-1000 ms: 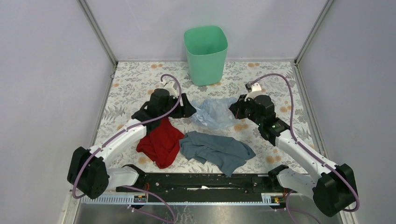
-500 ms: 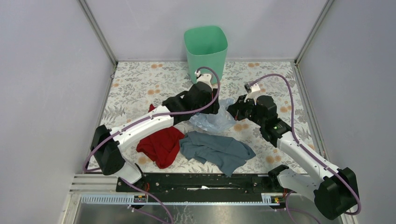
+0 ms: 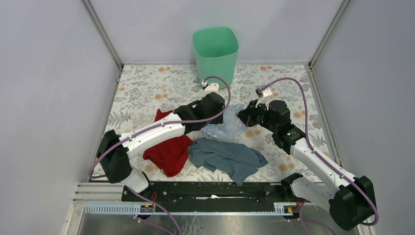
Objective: Put the trash bags into the trash bin
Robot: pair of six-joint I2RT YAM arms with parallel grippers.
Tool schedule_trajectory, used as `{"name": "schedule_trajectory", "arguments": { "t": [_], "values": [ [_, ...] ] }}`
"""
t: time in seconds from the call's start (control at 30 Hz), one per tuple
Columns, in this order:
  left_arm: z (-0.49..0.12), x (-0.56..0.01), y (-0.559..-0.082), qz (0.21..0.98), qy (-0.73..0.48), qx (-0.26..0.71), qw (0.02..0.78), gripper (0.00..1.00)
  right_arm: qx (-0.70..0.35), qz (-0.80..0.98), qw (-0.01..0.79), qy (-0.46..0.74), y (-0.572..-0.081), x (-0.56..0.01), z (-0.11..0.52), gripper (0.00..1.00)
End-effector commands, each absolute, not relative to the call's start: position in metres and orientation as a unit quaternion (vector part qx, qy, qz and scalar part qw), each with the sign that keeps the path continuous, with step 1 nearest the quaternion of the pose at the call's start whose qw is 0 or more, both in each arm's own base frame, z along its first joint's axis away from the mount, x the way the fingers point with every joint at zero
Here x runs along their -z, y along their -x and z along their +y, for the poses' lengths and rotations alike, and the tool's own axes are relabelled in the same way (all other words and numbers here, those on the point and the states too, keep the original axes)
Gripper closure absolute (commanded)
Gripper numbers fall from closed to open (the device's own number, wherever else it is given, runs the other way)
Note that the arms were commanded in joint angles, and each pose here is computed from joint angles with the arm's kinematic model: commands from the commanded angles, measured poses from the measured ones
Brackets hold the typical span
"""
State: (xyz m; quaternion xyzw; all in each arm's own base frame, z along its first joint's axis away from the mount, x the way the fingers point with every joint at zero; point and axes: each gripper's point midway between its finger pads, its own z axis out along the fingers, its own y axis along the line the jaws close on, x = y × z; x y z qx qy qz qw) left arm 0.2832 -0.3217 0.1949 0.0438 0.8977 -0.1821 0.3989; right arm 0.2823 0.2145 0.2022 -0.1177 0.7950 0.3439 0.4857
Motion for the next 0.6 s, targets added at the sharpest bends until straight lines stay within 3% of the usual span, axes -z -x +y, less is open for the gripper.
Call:
{"name": "schedule_trajectory", "arguments": {
  "t": [0.0, 0.17, 0.33, 0.4, 0.57],
  "values": [
    [-0.321, -0.183, -0.291, 0.899, -0.019, 0.166, 0.404, 0.64, -0.362, 0.769, 0.512, 0.125, -0.283, -0.232, 0.218, 1.0],
    [-0.32, -0.169, -0.29, 0.903, -0.009, 0.164, 0.398, 0.69, -0.364, 0.77, 0.509, 0.124, -0.281, -0.23, 0.218, 1.0],
    [-0.314, -0.153, -0.292, 0.904, -0.007, 0.15, 0.401, 0.54, -0.367, 0.771, 0.506, 0.122, -0.28, -0.228, 0.219, 1.0],
    [-0.316, -0.148, -0.294, 0.904, -0.01, 0.145, 0.401, 0.52, -0.369, 0.771, 0.505, 0.121, -0.28, -0.228, 0.219, 1.0],
    [-0.32, -0.141, -0.308, 0.904, -0.013, 0.126, 0.409, 0.58, -0.371, 0.772, 0.501, 0.118, -0.277, -0.226, 0.218, 1.0]
  ]
}}
